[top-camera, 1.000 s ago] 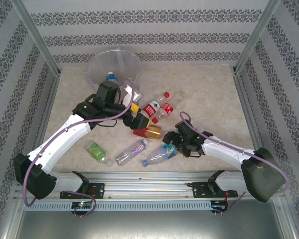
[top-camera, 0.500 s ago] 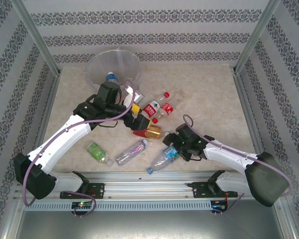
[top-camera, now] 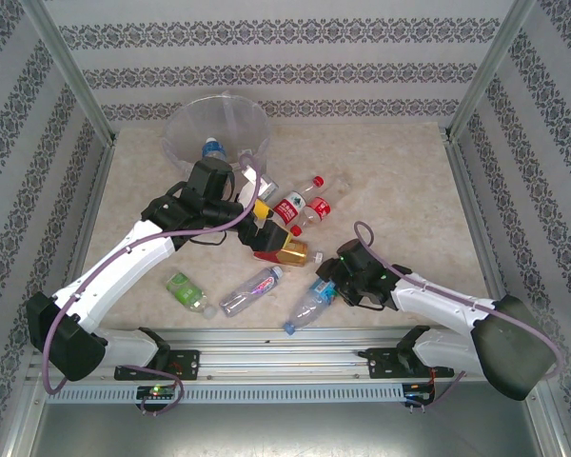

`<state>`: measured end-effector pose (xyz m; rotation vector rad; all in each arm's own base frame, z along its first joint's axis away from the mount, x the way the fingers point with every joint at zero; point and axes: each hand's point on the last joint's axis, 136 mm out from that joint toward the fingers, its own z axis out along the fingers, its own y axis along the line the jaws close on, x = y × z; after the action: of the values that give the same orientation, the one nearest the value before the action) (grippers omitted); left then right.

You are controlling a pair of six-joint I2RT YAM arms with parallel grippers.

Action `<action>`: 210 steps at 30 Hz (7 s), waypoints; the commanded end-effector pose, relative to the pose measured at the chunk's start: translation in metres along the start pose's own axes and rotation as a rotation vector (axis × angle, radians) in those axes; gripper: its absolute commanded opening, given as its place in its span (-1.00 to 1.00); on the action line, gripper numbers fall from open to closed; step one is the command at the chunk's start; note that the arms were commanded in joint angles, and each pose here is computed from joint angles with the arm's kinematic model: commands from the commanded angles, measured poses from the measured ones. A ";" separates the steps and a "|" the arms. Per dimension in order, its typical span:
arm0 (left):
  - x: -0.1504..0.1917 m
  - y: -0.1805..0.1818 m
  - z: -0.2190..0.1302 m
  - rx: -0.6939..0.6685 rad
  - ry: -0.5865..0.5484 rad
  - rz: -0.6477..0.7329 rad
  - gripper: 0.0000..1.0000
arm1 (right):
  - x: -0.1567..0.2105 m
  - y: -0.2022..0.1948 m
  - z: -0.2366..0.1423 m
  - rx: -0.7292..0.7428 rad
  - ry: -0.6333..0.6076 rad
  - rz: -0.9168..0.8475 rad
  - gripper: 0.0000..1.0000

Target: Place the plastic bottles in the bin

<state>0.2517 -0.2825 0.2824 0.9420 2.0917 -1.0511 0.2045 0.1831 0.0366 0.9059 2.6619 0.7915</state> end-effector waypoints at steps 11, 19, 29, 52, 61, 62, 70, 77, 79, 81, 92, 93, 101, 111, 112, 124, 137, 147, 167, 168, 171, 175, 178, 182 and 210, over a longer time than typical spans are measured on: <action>0.003 -0.007 0.020 0.045 0.010 -0.049 1.00 | -0.075 0.083 -0.057 -0.177 -0.251 -0.297 0.32; -0.002 0.002 0.053 0.045 -0.034 -0.083 1.00 | -0.075 0.157 -0.114 -0.364 -0.278 -0.565 0.32; -0.013 0.005 0.095 0.095 -0.070 -0.108 1.00 | -0.067 0.189 -0.149 -0.470 -0.279 -0.644 0.33; -0.010 -0.024 0.123 0.208 -0.037 -0.078 0.60 | -0.077 0.178 -0.156 -0.421 -0.328 -0.589 0.35; -0.020 -0.024 0.118 0.183 -0.074 -0.070 0.09 | -0.079 0.173 -0.158 -0.408 -0.328 -0.577 0.51; -0.021 -0.024 0.117 0.179 -0.076 -0.071 0.07 | -0.079 0.173 -0.159 -0.413 -0.326 -0.575 0.56; -0.033 -0.017 0.100 0.145 -0.123 -0.071 0.00 | -0.075 0.165 -0.177 -0.493 -0.291 -0.572 0.90; -0.043 -0.010 0.086 0.122 -0.151 -0.063 0.00 | -0.067 0.165 -0.200 -0.598 -0.292 -0.600 0.96; -0.047 -0.008 0.081 0.114 -0.166 -0.059 0.00 | -0.064 0.167 -0.206 -0.630 -0.292 -0.611 0.96; -0.056 -0.007 0.073 0.097 -0.192 -0.040 0.00 | -0.058 0.171 -0.213 -0.668 -0.285 -0.638 0.96; -0.149 0.022 -0.009 -0.062 -0.466 0.041 -0.05 | -0.054 0.179 -0.230 -0.707 -0.318 -0.710 0.96; -0.158 0.025 -0.018 -0.075 -0.496 0.042 -0.07 | -0.054 0.179 -0.230 -0.706 -0.321 -0.710 0.96; -0.209 0.082 -0.086 -0.286 -0.670 0.054 -0.09 | -0.055 0.174 -0.231 -0.687 -0.339 -0.719 0.96; -0.223 0.153 -0.133 -0.555 -0.731 0.123 -0.10 | -0.057 0.172 -0.227 -0.672 -0.342 -0.717 0.96; -0.222 0.158 -0.134 -0.574 -0.724 0.137 -0.10 | -0.057 0.172 -0.227 -0.673 -0.343 -0.717 0.96; -0.186 0.226 -0.153 -0.845 -0.608 0.160 -0.08 | -0.061 0.171 -0.220 -0.657 -0.338 -0.704 0.96; -0.147 0.251 -0.159 -0.970 -0.511 0.140 0.10 | -0.062 0.175 -0.217 -0.661 -0.325 -0.700 0.96; -0.139 0.242 -0.174 -1.005 -0.508 0.101 0.68 | -0.063 0.174 -0.211 -0.653 -0.313 -0.696 0.96; -0.155 0.148 -0.178 -0.699 -0.605 0.059 1.00 | -0.088 0.147 -0.172 -0.469 -0.311 -0.545 0.90; -0.152 0.141 -0.174 -0.673 -0.599 0.049 1.00 | -0.092 0.144 -0.167 -0.445 -0.311 -0.518 0.90; -0.141 0.122 -0.159 -0.615 -0.573 0.037 1.00 | -0.102 0.138 -0.151 -0.397 -0.301 -0.449 0.89; -0.118 0.098 -0.129 -0.526 -0.502 0.023 1.00 | -0.113 0.134 -0.126 -0.349 -0.275 -0.375 0.88; -0.097 0.079 -0.100 -0.465 -0.422 0.029 1.00 | -0.126 0.125 -0.103 -0.272 -0.273 -0.319 0.88; -0.069 0.064 -0.065 -0.403 -0.311 0.015 1.00 | -0.138 0.123 -0.076 -0.215 -0.239 -0.283 0.87; 0.019 0.055 0.067 -0.313 0.002 -0.194 1.00 | -0.273 0.119 0.040 -0.096 -0.253 -0.016 0.74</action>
<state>0.3017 -0.2992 0.2001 0.5919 2.3556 -0.7461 0.4814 0.1161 0.0768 0.8444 2.4143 0.7497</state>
